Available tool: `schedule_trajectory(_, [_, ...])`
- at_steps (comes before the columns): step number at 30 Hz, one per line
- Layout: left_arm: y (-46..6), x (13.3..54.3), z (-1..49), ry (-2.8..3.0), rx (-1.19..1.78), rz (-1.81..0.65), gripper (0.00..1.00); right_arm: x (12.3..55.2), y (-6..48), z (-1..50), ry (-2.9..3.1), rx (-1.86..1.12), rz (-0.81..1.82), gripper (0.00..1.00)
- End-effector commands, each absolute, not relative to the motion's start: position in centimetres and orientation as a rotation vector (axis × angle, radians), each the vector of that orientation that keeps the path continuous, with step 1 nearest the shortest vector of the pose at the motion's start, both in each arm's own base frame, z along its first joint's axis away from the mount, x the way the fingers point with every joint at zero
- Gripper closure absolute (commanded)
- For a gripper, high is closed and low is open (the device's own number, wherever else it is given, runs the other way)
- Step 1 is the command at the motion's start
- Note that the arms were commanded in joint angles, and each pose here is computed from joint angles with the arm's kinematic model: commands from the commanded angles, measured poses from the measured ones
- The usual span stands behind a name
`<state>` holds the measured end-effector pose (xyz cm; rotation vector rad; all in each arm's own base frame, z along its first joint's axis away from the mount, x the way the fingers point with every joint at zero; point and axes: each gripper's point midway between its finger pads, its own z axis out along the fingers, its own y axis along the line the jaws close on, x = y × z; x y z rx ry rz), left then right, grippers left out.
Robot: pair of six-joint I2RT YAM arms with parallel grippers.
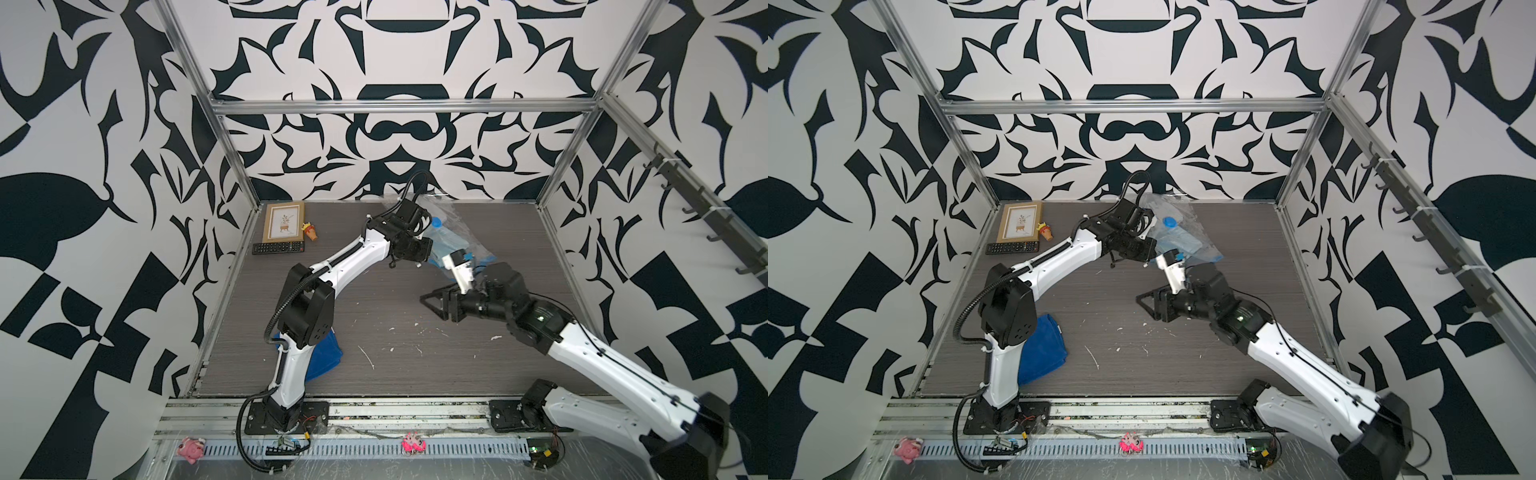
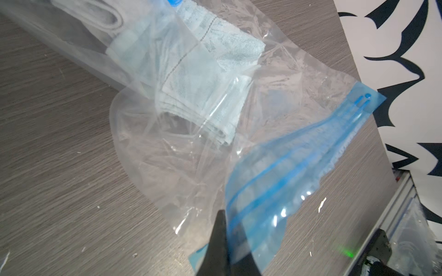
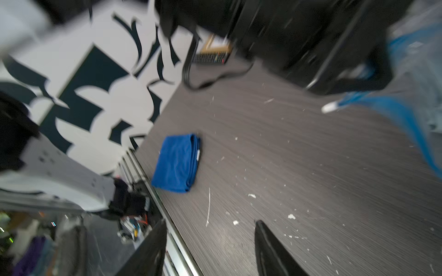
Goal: Place the folded towel into the vacuum bag
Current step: Move the towel to the center of the board.
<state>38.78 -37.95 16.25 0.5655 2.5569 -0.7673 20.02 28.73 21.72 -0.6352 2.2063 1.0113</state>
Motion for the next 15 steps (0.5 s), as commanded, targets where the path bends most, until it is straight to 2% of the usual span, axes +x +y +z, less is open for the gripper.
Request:
schedule_trajectory(1, [-37.9,38.5,16.4,2.598,0.561,-0.872,1.00,19.2,31.9,19.3,2.092,-0.958,0.731,0.37])
schedule_trajectory(7, [-36.4,38.8,16.1,2.615,0.574,-0.868,1.00,14.9,40.4,14.9,1.643,-1.501,0.531,0.35])
schedule_trajectory(15, [-34.4,39.3,16.5,2.616,0.536,-0.869,1.00,10.9,48.1,12.2,1.272,-1.838,0.592,0.33])
